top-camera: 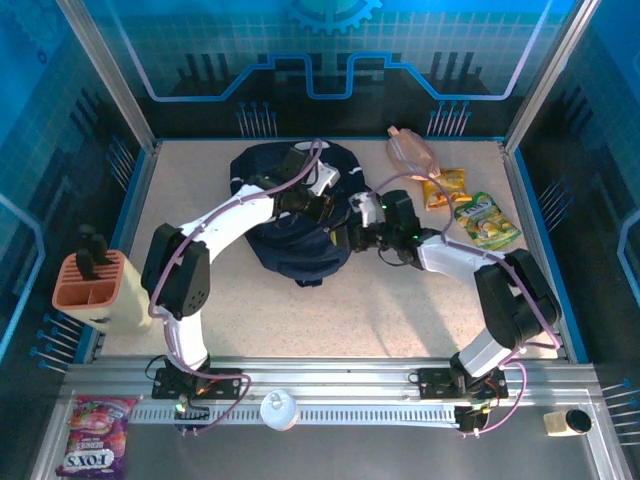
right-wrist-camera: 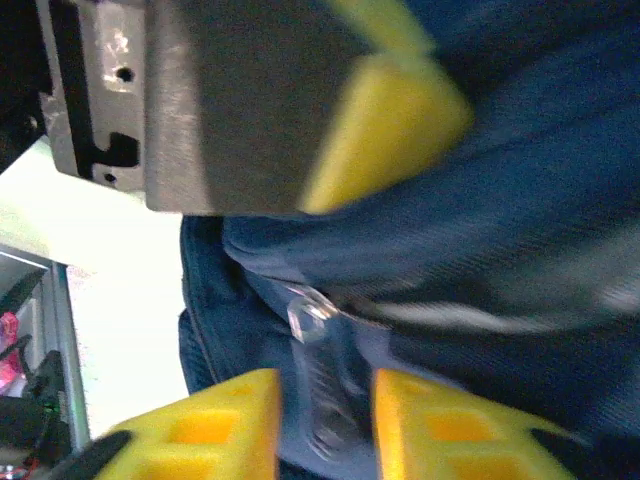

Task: Pack the student bag

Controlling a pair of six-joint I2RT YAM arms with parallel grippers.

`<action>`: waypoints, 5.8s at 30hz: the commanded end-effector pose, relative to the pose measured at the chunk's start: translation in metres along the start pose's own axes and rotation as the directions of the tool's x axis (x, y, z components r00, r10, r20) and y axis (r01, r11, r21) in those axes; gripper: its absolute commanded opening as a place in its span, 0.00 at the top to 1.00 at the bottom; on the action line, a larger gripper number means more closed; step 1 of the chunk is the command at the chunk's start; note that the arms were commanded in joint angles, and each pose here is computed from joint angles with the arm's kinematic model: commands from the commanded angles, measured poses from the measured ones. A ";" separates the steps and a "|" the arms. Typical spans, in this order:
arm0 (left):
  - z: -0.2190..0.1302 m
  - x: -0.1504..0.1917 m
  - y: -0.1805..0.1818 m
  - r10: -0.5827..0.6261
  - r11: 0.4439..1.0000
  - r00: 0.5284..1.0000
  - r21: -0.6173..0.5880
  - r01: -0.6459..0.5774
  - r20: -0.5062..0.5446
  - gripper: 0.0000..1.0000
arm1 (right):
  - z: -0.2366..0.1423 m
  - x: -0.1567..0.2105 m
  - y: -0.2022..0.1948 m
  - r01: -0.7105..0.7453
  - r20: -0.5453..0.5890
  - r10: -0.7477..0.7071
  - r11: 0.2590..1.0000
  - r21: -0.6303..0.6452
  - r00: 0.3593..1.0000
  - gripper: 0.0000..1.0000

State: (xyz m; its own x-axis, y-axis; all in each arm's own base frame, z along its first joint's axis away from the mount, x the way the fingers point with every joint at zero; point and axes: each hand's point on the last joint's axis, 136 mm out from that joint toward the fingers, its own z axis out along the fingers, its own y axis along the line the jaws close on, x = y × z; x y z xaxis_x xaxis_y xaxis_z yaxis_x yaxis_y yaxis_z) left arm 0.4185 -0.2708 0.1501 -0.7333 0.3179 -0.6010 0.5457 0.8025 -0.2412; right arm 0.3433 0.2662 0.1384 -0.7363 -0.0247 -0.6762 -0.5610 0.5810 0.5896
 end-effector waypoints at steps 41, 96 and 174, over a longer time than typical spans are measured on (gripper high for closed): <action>-0.088 0.080 -0.019 -0.670 0.734 0.728 -0.023 0.679 0.145 0.39 | 0.038 -0.075 0.039 -0.521 -0.018 0.527 0.835 -0.177 0.850 0.78; -0.078 0.144 0.035 -0.520 0.841 0.853 -0.155 0.518 0.030 1.00 | 0.000 -0.078 -0.039 -0.602 0.230 0.585 0.798 0.004 0.777 0.83; -0.095 0.059 0.183 -0.602 0.756 0.782 -0.200 0.623 0.163 0.84 | 0.012 -0.066 0.012 -0.648 0.087 0.646 0.761 0.001 0.758 0.87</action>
State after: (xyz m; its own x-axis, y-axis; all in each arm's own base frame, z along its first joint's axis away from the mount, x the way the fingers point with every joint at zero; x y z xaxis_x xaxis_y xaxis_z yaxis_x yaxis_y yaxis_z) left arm 0.4146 -0.0779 0.1222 -0.9098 -0.2343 -0.3427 -0.0793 0.9084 -0.4104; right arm 0.3907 0.2675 0.1696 -0.8486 0.5128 -0.1296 0.1509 0.4696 0.8699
